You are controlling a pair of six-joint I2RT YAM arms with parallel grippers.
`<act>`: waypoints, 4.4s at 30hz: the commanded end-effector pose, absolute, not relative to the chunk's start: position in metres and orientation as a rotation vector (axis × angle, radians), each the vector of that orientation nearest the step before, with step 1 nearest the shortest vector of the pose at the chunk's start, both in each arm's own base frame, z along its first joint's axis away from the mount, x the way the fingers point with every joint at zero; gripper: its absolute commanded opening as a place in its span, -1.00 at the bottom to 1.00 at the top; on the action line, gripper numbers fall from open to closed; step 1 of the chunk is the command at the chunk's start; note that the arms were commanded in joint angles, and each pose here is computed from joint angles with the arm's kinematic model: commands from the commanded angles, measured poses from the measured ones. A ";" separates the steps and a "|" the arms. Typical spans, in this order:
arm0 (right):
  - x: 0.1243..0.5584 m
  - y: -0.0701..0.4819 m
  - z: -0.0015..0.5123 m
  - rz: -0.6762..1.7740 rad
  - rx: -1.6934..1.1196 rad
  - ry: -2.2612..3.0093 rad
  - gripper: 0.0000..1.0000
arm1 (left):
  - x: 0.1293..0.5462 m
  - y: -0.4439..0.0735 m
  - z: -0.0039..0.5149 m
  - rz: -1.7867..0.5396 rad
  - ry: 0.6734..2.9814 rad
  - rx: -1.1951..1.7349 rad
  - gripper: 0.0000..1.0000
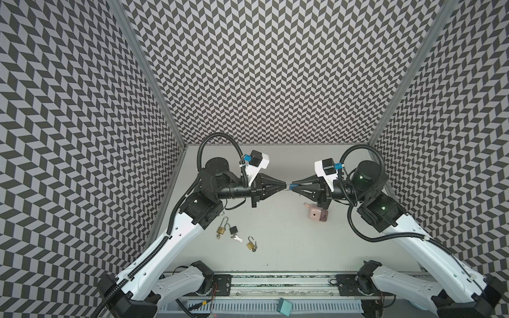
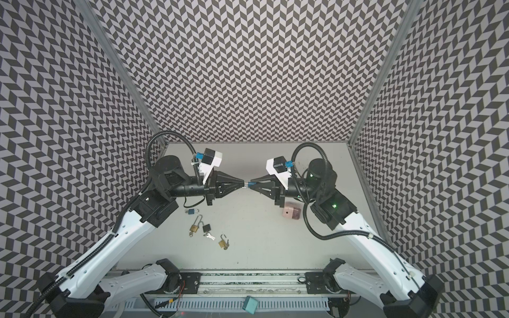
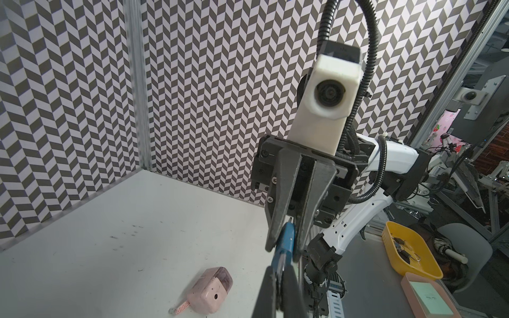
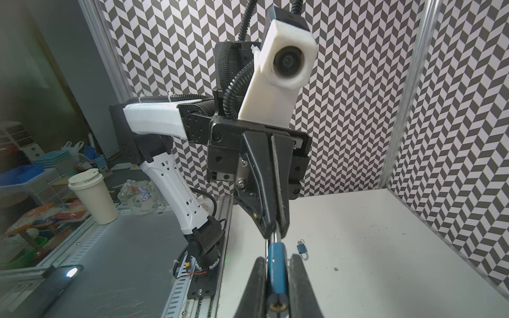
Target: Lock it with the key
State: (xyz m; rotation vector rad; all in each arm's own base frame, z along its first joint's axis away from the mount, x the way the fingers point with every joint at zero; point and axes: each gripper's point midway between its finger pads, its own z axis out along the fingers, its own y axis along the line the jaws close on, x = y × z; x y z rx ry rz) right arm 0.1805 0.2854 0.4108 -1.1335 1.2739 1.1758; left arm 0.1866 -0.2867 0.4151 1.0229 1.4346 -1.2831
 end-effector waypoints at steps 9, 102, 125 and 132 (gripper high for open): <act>0.163 0.285 0.436 1.290 -1.151 1.230 -1.00 | 0.185 -0.284 0.416 -1.270 1.425 1.026 -0.41; 0.177 0.275 0.437 1.259 -1.031 1.306 -0.26 | 0.172 -0.278 0.423 -1.312 1.355 1.041 -1.00; 0.194 0.275 0.417 1.213 -0.998 1.389 -0.55 | 0.170 -0.276 0.425 -1.306 1.349 1.038 -1.00; 0.194 0.276 0.414 1.220 -1.004 1.396 -0.74 | 0.171 -0.276 0.426 -1.300 1.345 1.037 -1.00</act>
